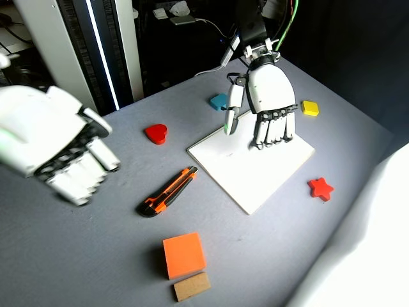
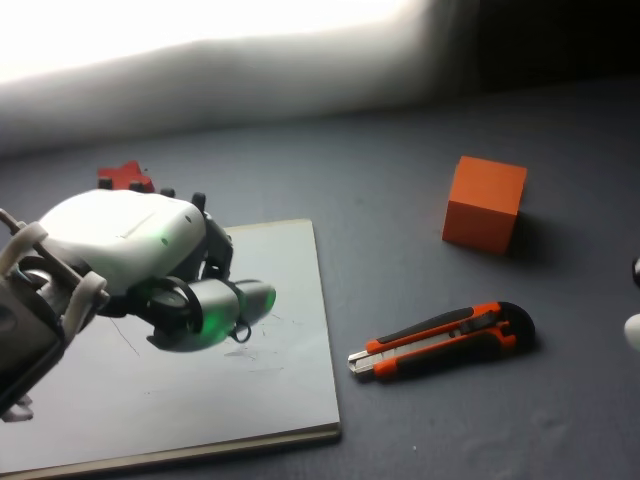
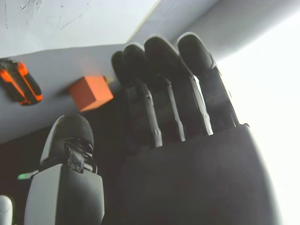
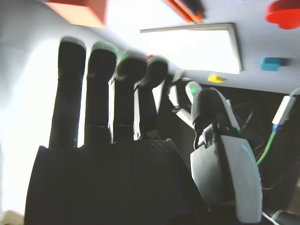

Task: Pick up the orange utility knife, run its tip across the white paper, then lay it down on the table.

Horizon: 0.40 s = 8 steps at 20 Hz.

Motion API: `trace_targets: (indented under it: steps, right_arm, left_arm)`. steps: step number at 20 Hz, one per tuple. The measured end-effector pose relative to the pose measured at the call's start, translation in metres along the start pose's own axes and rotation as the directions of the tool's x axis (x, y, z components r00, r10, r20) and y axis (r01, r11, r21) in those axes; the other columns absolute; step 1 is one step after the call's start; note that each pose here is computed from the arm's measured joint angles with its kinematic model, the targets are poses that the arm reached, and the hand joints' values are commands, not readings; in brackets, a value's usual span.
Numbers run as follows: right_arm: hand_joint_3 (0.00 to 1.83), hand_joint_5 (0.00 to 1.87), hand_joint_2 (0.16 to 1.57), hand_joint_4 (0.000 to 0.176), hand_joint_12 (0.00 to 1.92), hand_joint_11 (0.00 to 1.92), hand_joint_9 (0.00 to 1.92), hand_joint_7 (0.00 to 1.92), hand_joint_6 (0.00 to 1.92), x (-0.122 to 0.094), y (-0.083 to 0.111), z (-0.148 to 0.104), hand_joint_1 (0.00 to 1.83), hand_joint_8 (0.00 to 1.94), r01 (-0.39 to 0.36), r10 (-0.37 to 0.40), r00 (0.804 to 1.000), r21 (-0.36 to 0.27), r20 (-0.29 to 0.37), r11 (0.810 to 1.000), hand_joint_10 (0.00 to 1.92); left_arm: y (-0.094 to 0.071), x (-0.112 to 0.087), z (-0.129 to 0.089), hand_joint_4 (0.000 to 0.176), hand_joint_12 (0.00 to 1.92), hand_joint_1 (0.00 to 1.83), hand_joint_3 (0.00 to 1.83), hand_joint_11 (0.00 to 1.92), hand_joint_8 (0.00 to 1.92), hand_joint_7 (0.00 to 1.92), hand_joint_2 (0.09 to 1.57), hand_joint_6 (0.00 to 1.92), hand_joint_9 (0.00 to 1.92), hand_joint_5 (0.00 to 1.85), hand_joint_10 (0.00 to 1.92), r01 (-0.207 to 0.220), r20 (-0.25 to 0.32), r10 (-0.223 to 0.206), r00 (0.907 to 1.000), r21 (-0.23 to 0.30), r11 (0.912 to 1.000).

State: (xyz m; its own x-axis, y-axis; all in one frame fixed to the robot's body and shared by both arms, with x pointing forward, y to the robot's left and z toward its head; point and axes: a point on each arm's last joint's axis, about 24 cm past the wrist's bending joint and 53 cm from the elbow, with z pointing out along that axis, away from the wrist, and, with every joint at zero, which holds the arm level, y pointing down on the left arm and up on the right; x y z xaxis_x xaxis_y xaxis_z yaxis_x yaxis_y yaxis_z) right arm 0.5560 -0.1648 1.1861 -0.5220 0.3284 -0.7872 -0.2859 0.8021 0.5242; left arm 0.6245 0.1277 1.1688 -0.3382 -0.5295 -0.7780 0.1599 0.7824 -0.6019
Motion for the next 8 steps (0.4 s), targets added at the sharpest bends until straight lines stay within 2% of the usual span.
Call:
trace_targets:
  steps: [1,2,3,4,5,6,8]
  right_arm:
    - [0.01,0.96,1.35,0.000,1.92,1.09,1.22,1.20,1.75,0.0021,0.0023,0.0013,0.08,1.77,-0.007,0.007,1.000,-0.006,-0.005,1.000,1.92]
    - [0.01,0.93,1.36,0.000,1.92,1.13,1.25,1.21,1.74,0.0029,0.0029,0.0020,0.11,1.77,-0.017,0.017,1.000,-0.007,-0.006,1.000,1.92]
    - [0.02,0.95,1.39,0.000,1.92,1.13,1.25,1.22,1.80,0.0054,0.0000,0.0020,0.16,1.80,-0.040,0.040,0.999,0.004,-0.007,0.999,1.92]
    - [0.02,0.95,1.39,0.000,1.92,1.13,1.25,1.22,1.80,0.0076,-0.0018,0.0017,0.16,1.80,-0.036,0.036,0.999,0.009,-0.014,0.999,1.92]
    - [0.03,0.96,1.43,0.000,1.92,1.15,1.25,1.22,1.88,0.0090,-0.0035,0.0008,0.18,1.84,-0.040,0.040,0.999,0.015,-0.021,0.999,1.92]
    - [0.03,0.96,1.43,0.000,1.92,1.15,1.25,1.22,1.88,0.0088,-0.0032,0.0005,0.18,1.84,-0.040,0.040,0.999,0.014,-0.020,0.999,1.92]
    - [0.04,0.96,1.47,0.000,1.92,1.16,1.25,1.21,1.92,0.0010,0.0010,0.0014,0.20,1.90,-0.062,0.062,0.998,0.002,0.014,0.998,1.92]
  left_arm:
    - [-0.0019,0.0025,-0.0008,0.000,1.92,0.12,0.01,0.95,1.79,0.94,1.40,1.68,0.95,0.81,1.92,0.001,-0.008,-0.001,1.0000,0.004,1.0000]
    - [-0.0028,0.0035,-0.0011,0.000,1.92,0.09,0.01,0.99,1.76,0.97,1.42,1.73,0.98,0.82,1.92,0.005,-0.011,-0.005,0.9999,0.007,1.0000]
    - [-0.0026,0.0034,-0.0011,0.000,1.92,0.09,0.01,1.08,1.74,1.04,1.45,1.77,1.06,0.85,1.91,0.009,-0.011,-0.009,0.9999,0.006,0.9999]
    - [-0.0026,0.0026,-0.0011,0.000,1.92,0.09,0.01,1.08,1.74,1.04,1.45,1.77,1.06,0.85,1.91,0.013,-0.007,-0.013,0.9999,0.006,0.9999]
    - [-0.0026,0.0009,-0.0006,0.000,1.92,0.10,0.01,1.13,1.81,1.06,1.48,1.83,1.11,0.85,1.92,0.020,-0.003,-0.020,0.9998,0.009,0.9998]
    - [-0.0036,0.0006,-0.0006,0.000,1.92,0.10,0.01,1.13,1.81,1.06,1.48,1.83,1.11,0.85,1.92,0.016,-0.001,-0.016,0.9999,0.013,0.9998]
    - [-0.0055,0.0005,-0.0005,0.000,1.92,0.20,0.00,1.17,1.85,1.08,1.49,1.89,1.15,0.87,1.92,0.015,-0.001,-0.015,0.9999,0.019,0.9997]
